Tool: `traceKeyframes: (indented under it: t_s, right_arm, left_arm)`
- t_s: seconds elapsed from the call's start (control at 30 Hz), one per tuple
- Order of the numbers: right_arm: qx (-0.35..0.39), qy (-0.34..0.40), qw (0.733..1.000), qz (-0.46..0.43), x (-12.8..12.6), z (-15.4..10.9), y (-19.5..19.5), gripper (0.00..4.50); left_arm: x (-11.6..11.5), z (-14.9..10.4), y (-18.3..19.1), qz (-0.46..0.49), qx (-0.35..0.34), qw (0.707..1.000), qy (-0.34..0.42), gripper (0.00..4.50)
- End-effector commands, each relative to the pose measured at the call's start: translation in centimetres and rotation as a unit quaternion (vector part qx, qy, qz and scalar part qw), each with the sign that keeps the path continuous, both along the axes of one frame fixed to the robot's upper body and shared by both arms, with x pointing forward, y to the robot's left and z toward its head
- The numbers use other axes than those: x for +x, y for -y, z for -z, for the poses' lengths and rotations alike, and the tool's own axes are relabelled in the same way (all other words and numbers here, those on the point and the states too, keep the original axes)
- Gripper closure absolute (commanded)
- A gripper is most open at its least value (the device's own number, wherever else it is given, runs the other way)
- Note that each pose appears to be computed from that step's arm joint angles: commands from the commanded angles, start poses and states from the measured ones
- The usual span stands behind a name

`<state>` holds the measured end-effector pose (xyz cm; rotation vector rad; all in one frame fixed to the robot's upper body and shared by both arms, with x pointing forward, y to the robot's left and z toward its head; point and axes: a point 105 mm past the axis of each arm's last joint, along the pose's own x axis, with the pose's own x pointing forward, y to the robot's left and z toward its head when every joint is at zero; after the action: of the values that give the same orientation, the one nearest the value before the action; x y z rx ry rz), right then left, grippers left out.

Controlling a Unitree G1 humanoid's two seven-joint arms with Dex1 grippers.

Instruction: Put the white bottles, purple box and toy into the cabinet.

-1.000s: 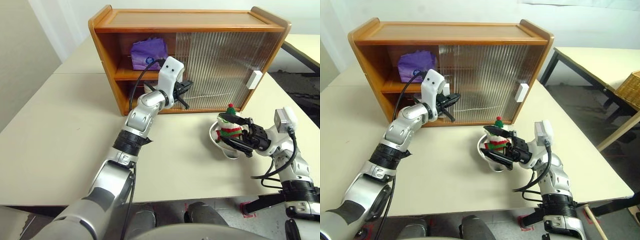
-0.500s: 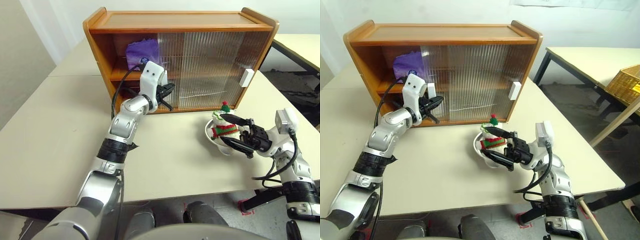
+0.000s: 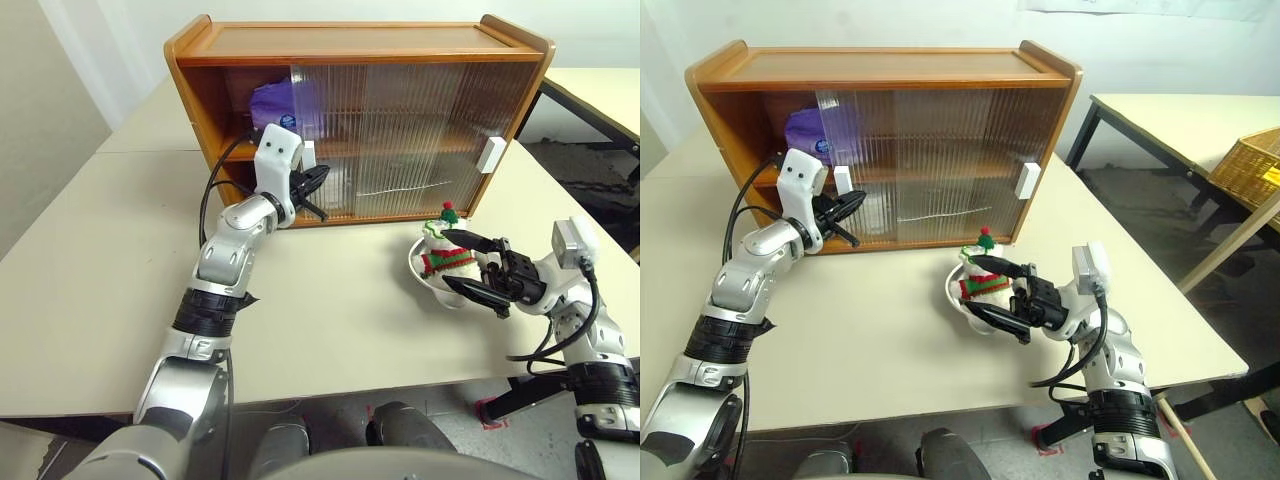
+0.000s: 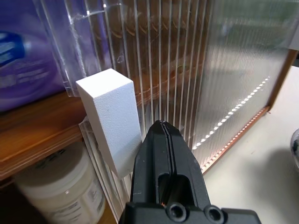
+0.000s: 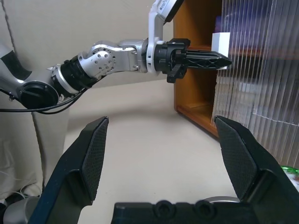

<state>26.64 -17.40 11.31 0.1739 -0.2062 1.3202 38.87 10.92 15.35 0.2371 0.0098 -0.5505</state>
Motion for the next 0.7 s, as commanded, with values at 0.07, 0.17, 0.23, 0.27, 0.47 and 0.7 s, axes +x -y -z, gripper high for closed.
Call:
traceKeyframes:
  t_s: [0.07,0.17,0.23,0.27,0.47,0.7]
  right_arm:
    - [-0.003,-0.003,1.000,-0.006,0.0,0.1,0.0,0.00]
    - [-0.002,-0.004,1.000,-0.007,0.0,0.1,-0.1,0.00]
    - [-0.002,-0.004,1.000,-0.007,0.0,0.1,-0.1,0.00]
    - [-0.002,-0.004,1.000,-0.006,0.0,0.1,0.0,0.00]
    - [-0.003,-0.004,1.000,-0.007,0.1,0.1,0.0,0.00]
    - [-0.004,-0.003,1.000,-0.012,0.4,0.0,0.0,0.00]
  left_arm:
    - [0.5,-0.8,-4.2,-0.076,0.003,0.997,0.016,4.46]
    - [0.3,-0.7,-4.9,-0.085,0.005,0.996,0.015,4.46]
    - [0.2,-0.6,-5.3,-0.091,0.005,0.996,0.015,4.46]
    - [0.1,-0.5,-5.7,-0.096,0.005,0.995,0.015,4.46]
    - [-0.3,-0.7,-7.4,-0.118,0.010,0.993,0.018,4.46]
    - [-1.2,-0.5,-10.0,-0.152,0.015,0.988,0.015,4.46]
